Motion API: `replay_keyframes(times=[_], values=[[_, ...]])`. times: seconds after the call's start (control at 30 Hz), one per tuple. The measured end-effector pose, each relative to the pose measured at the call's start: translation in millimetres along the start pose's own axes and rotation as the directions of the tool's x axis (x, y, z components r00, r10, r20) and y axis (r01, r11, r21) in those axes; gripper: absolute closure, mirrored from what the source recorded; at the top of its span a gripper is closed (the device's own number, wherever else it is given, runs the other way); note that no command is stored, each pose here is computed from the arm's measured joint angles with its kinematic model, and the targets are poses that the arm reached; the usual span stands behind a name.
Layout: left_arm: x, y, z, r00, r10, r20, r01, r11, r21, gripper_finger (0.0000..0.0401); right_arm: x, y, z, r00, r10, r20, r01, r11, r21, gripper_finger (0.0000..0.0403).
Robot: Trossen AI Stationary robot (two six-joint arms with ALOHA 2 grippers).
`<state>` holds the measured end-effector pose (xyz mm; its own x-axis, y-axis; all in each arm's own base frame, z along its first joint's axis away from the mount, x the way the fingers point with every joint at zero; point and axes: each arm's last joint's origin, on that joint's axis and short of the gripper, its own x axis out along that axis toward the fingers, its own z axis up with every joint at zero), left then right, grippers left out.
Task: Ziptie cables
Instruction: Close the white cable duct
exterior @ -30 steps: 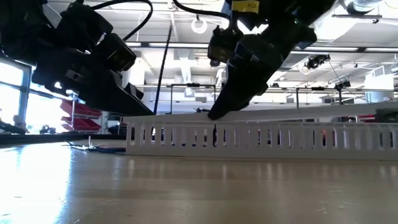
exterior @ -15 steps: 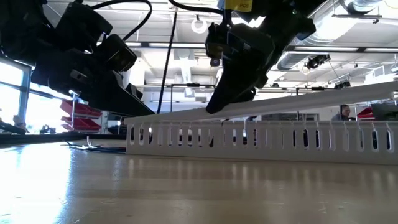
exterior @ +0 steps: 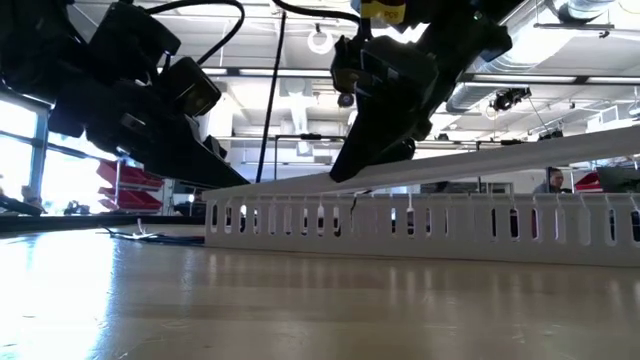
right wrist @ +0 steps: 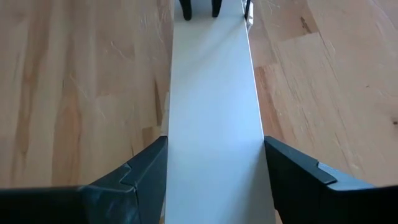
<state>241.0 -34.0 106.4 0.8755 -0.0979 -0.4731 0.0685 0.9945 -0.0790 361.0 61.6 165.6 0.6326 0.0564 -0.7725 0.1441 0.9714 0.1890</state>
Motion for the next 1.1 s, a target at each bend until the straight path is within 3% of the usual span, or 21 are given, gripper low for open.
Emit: replay_keyframes(times=[0.27, 0.47, 0.6, 0.8, 0.9, 1.0, 1.1], values=[[0, 2, -3, 0.999, 0.045, -0.026, -0.044, 0.999, 0.003, 0.0342, 0, 0, 0, 1.0, 0.001, 0.001, -0.001, 0.999, 0.034, 0.0189], [0, 3, -5, 0.996, 0.071, -0.044, -0.07, 0.997, 0.036, 0.0355, -3, 4, 5, 0.997, 0.068, 0.024, -0.068, 0.997, 0.029, 0.006], [0, 2, -5, 0.997, 0.069, -0.045, -0.067, 0.996, 0.06, 0.0359, -14, 10, 16, 0.996, 0.08, 0.035, -0.08, 0.997, -0.009, 0.0016], [0, 2, -5, 0.997, 0.065, -0.046, -0.062, 0.996, 0.07, 0.0359, -53, 37, 14, 1.0, 0.028, 0.012, -0.027, 0.998, -0.051, 0.0023], [0, 2, -6, 0.997, 0.063, -0.047, -0.06, 0.996, 0.07, 0.0359, -66, 66, 2, 0.997, 0.071, 0.018, -0.07, 0.996, -0.05, 0.004], [0, 2, -5, 0.997, 0.063, -0.046, -0.059, 0.996, 0.073, 0.0359, -69, 94, -11, 0.984, 0.176, 0.007, -0.176, 0.983, 0.052, 0.0068], [0, 2, -6, 0.997, 0.062, -0.046, -0.059, 0.995, 0.08, 0.0359, -61, 122, -31, 0.978, 0.207, -0.008, -0.203, 0.965, 0.165, 0.0098]])
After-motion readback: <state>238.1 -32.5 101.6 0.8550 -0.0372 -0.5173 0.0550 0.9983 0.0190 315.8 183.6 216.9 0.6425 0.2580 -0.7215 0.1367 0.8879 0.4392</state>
